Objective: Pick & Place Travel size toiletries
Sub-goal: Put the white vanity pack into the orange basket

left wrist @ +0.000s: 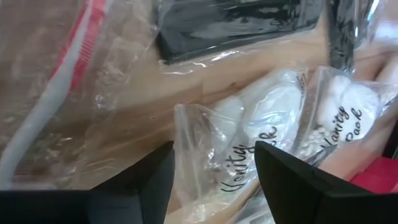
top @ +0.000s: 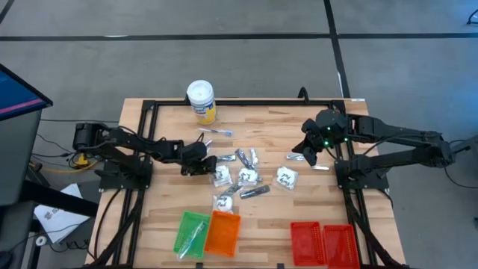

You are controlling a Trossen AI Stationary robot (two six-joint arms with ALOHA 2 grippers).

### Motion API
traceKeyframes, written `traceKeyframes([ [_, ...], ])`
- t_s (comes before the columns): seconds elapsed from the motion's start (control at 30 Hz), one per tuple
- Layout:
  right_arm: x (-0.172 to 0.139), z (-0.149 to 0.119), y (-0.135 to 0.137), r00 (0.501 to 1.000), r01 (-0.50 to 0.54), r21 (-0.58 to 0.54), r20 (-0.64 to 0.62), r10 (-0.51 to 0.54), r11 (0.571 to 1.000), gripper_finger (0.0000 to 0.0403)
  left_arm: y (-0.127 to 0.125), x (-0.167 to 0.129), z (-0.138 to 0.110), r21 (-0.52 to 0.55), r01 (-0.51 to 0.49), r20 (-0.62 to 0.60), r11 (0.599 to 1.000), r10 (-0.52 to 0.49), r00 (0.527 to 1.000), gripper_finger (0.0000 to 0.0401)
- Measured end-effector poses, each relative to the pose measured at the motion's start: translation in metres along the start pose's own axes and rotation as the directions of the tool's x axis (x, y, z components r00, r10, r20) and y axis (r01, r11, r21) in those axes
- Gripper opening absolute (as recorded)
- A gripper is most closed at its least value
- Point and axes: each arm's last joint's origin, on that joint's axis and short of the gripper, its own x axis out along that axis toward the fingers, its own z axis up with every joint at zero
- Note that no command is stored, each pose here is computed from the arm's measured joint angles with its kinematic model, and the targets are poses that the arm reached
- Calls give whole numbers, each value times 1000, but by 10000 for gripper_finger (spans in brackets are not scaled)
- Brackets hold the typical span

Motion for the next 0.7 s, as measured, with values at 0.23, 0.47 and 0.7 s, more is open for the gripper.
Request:
traceKeyframes([
  [0.23, 0, 0, 0, 1000, 0, 0, 0, 0, 1000, 0, -5, 0, 1, 40, 54, 7, 998, -55, 998, 179],
  [0.47, 0, 0, 0, 1000, 0, 0, -1, 0, 1000, 0, -9, 0, 1, 80, 95, 11, 992, -96, 995, 130],
  [0.7, 0, 0, -1, 1000, 4, 4, 0, -4, 1000, 0, -15, -1, 2, 153, 149, 17, 977, -153, 988, 94],
])
